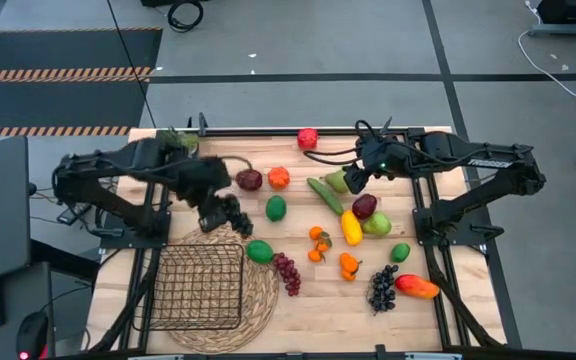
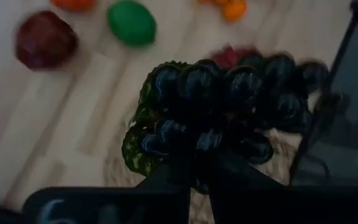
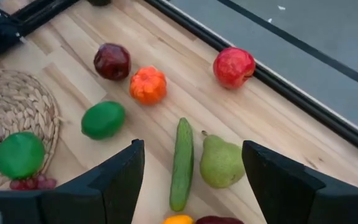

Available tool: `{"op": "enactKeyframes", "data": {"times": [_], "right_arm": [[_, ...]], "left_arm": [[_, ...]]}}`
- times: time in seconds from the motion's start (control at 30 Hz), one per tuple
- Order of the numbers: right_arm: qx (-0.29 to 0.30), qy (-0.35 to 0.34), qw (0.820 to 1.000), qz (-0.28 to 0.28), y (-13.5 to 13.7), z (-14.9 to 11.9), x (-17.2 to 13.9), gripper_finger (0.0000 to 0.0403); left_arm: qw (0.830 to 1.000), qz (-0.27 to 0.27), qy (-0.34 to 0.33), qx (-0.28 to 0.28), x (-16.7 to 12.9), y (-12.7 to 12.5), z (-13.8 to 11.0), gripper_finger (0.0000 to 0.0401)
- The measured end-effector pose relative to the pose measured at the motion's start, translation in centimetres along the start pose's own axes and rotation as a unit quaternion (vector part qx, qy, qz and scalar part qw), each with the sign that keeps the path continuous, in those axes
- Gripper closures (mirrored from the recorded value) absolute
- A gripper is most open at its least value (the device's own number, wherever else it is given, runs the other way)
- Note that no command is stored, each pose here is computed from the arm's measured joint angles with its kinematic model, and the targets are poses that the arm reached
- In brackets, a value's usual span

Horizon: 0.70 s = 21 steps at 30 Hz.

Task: Build produce basket
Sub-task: Put the top black grapes into the black wire basket

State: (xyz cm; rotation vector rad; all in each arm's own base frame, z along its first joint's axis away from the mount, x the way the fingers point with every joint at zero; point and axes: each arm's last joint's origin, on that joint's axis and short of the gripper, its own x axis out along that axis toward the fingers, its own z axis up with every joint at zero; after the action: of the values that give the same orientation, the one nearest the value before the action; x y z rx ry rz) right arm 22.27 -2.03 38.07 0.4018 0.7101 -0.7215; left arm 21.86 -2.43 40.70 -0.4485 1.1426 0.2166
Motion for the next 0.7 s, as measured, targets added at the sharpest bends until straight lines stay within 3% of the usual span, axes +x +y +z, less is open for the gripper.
{"op": "enactKeyframes", "data": {"times": [0.37, 0.57, 0.7], "right_arm": [[-0.007, -0.003, 1.0, 0.005, 0.0, 0.1, 0.0, 0.0129], [-0.007, 0.01, 0.999, 0.029, 0.2, 0.1, 0.0, 0.0129], [-0.032, 0.018, 0.998, 0.042, 0.3, 0.0, 0.0, 0.0129]], "left_arm": [[0.999, -0.017, 0.025, 0.008, -0.8, -4.6, -4.8, 0.0364], [0.998, 0.032, 0.042, -0.036, 0.7, -5.3, -6.8, 0.0354], [0.992, 0.055, 0.059, -0.094, 2.3, -5.4, -7.3, 0.0327]]}}
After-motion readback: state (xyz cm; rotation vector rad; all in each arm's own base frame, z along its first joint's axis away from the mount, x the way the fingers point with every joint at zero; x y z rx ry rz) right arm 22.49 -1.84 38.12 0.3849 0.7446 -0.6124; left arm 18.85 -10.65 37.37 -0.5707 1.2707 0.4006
